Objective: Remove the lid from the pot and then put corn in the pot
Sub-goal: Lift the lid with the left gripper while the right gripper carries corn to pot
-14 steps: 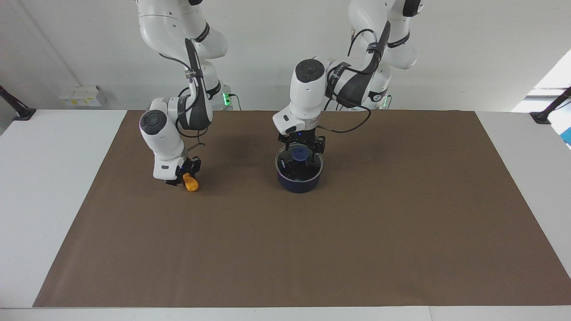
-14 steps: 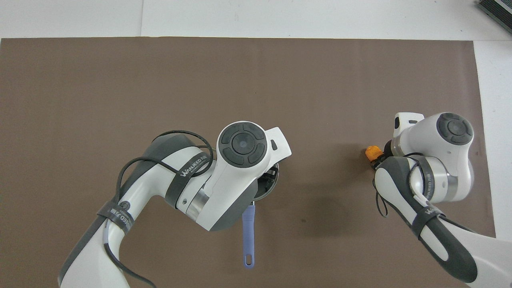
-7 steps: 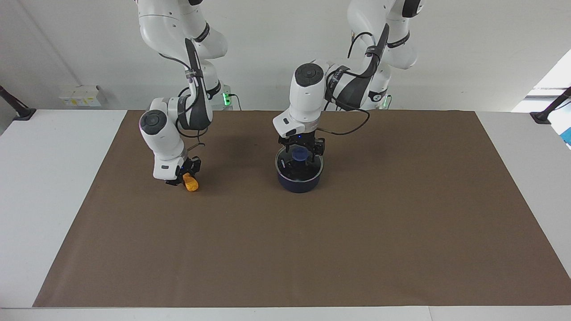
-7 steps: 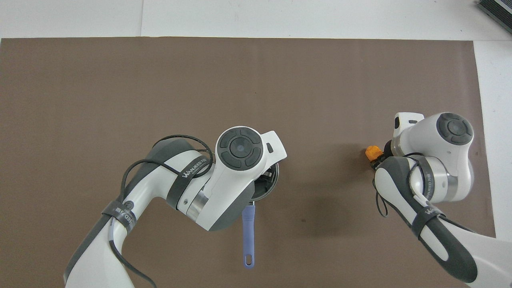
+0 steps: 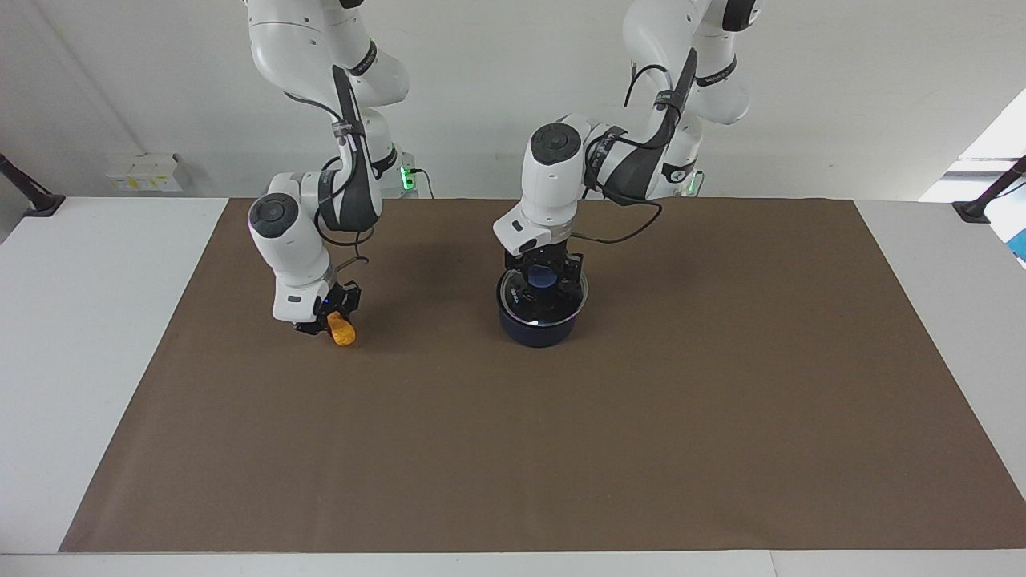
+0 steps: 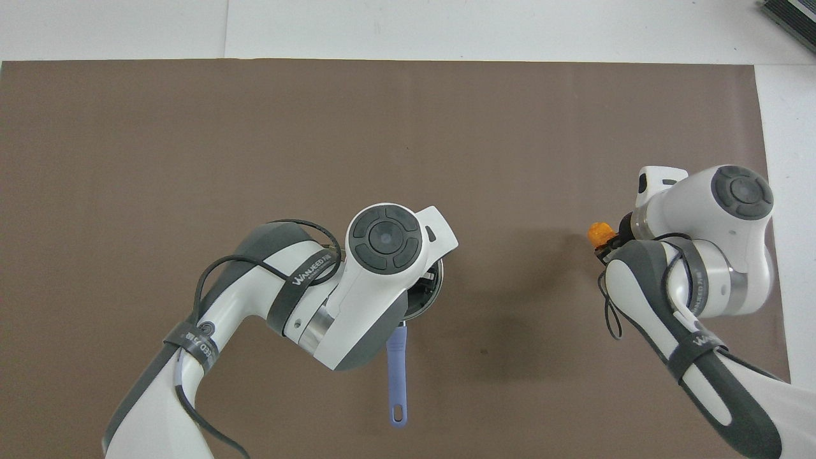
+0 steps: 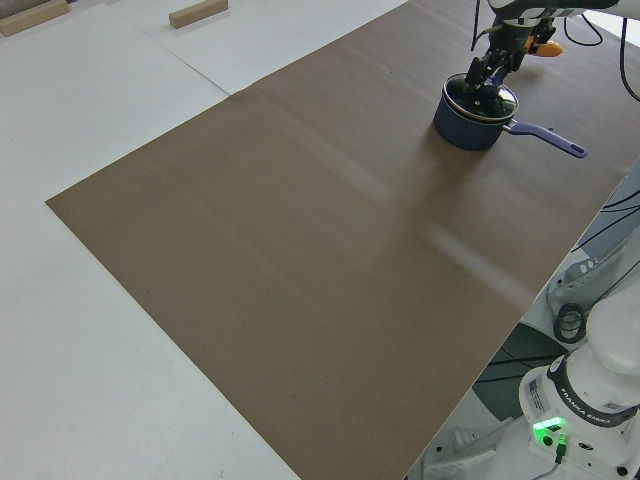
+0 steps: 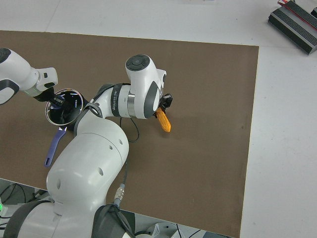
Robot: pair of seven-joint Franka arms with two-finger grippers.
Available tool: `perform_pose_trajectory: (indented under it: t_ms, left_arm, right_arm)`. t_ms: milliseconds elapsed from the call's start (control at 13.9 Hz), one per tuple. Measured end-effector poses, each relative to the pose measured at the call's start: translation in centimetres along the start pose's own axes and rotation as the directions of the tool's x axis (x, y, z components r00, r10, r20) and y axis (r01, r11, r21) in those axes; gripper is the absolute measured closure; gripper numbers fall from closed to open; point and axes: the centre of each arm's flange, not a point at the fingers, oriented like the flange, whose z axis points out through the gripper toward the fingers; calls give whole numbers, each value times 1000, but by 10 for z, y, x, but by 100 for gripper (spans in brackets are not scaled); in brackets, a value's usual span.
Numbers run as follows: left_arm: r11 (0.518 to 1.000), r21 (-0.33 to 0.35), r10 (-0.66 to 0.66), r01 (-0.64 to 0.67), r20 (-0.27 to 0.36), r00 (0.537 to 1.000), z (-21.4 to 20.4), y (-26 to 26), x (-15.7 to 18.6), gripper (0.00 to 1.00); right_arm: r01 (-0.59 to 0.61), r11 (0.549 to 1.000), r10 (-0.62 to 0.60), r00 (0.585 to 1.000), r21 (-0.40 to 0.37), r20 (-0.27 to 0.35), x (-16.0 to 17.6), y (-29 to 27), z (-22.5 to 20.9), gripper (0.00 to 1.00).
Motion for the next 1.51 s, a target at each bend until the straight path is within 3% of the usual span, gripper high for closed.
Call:
perform_pose_trajectory:
  t_ms: [503, 862, 1149, 1508]
  left_arm:
    - [998, 6, -67, 67, -17, 998, -48, -33, 12, 56]
    - [995, -3, -95, 95, -41, 995, -84, -131, 30, 56]
    - [999, 9, 44, -44, -21, 999, -85, -228, 40, 56]
    - [999, 10, 49, -49, -18, 999, -84, -334, 37, 56]
  right_arm:
    - [-128, 992, 129, 991, 20, -30, 16, -26, -85, 63]
    - [-258, 966, 258, 963, 15, -71, 62, -92, -115, 63]
    - [-348, 937, 349, 931, 27, -108, 95, -135, -132, 63]
    - [-466, 883, 470, 874, 64, -124, 156, -213, -133, 63]
